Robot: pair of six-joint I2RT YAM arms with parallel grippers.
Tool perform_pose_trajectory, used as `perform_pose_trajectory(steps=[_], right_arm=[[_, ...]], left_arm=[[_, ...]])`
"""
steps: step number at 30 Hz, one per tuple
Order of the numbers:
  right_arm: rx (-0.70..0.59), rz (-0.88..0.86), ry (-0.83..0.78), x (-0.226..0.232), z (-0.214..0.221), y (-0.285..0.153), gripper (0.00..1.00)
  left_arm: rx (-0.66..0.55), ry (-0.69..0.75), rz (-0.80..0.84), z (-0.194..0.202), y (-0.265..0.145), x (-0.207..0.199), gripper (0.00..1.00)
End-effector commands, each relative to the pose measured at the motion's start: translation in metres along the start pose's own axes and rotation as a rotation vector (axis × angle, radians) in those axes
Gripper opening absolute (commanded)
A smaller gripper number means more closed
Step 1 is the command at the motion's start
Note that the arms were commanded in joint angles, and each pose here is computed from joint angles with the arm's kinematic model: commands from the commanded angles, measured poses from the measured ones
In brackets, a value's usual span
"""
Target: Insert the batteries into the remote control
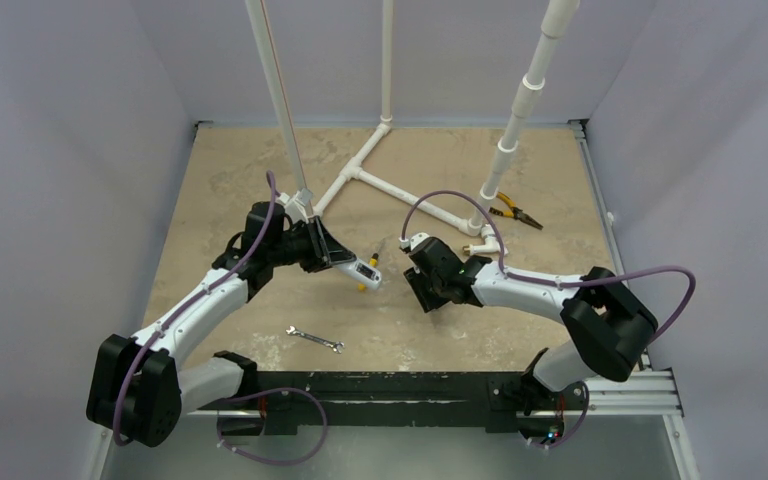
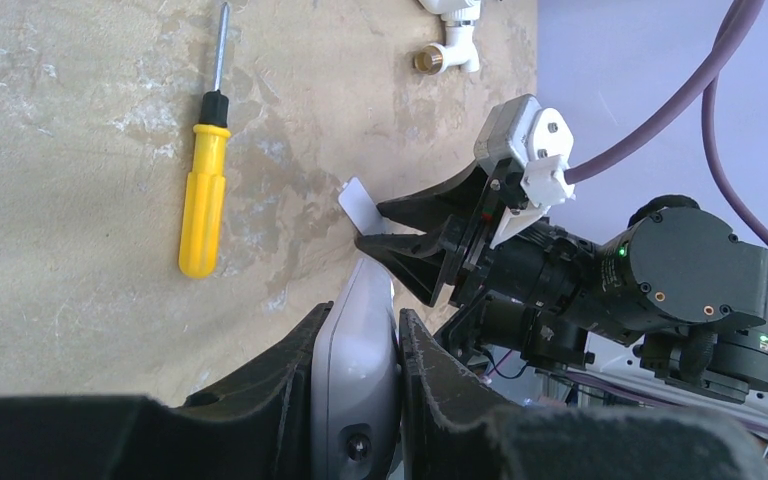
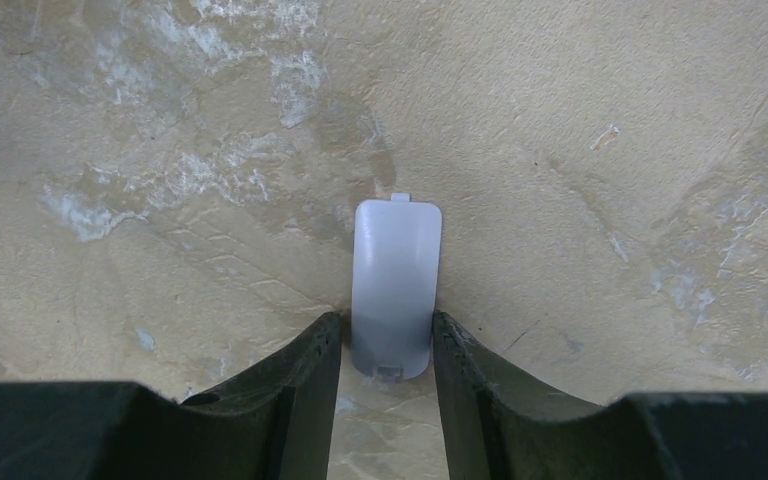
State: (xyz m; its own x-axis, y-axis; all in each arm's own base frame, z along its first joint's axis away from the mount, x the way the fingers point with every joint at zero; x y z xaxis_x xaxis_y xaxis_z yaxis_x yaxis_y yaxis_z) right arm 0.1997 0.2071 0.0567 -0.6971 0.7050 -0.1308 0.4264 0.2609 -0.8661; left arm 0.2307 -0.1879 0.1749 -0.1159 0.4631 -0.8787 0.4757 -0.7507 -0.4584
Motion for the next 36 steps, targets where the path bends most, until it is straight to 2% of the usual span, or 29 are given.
perform_pose_trajectory(steps=[1, 5, 9, 25, 36], right_arm=[[0.015, 0.029, 0.024, -0.003, -0.004, -0.003, 0.39], [0.046, 0.056, 0.039, -0.005, -0.003, -0.003, 0.43], [0.064, 0.033, 0.06, -0.001, 0.0, 0.0, 0.43], [0.098, 0.01, 0.064, 0.003, 0.005, 0.004, 0.33], [0.019, 0.079, 0.06, -0.011, -0.008, -0.02, 0.27]], left_arm=[[0.002, 0.029, 0.044, -0.002, -0.001, -0.008, 0.0], [0.002, 0.03, 0.046, -0.002, -0.001, -0.009, 0.0], [0.003, 0.029, 0.045, -0.002, -0.001, -0.008, 0.0], [0.004, 0.027, 0.048, -0.002, -0.001, -0.009, 0.0], [0.004, 0.02, 0.047, -0.005, 0.004, -0.007, 0.0]])
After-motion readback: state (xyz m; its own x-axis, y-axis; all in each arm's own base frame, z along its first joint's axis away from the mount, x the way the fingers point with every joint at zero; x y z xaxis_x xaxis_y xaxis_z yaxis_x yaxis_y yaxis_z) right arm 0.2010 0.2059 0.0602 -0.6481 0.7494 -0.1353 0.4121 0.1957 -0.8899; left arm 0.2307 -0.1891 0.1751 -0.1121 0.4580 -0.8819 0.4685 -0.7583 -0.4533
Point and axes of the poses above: each gripper's point midway between its finger pads, its own y axis out along the fingers, its own x axis along the line the jaws close on, z = x × y, the point moved 4 cm from there along -y, back along the fingers, and after that the axes turned 15 degrees about -y, right-handed, at the moved point
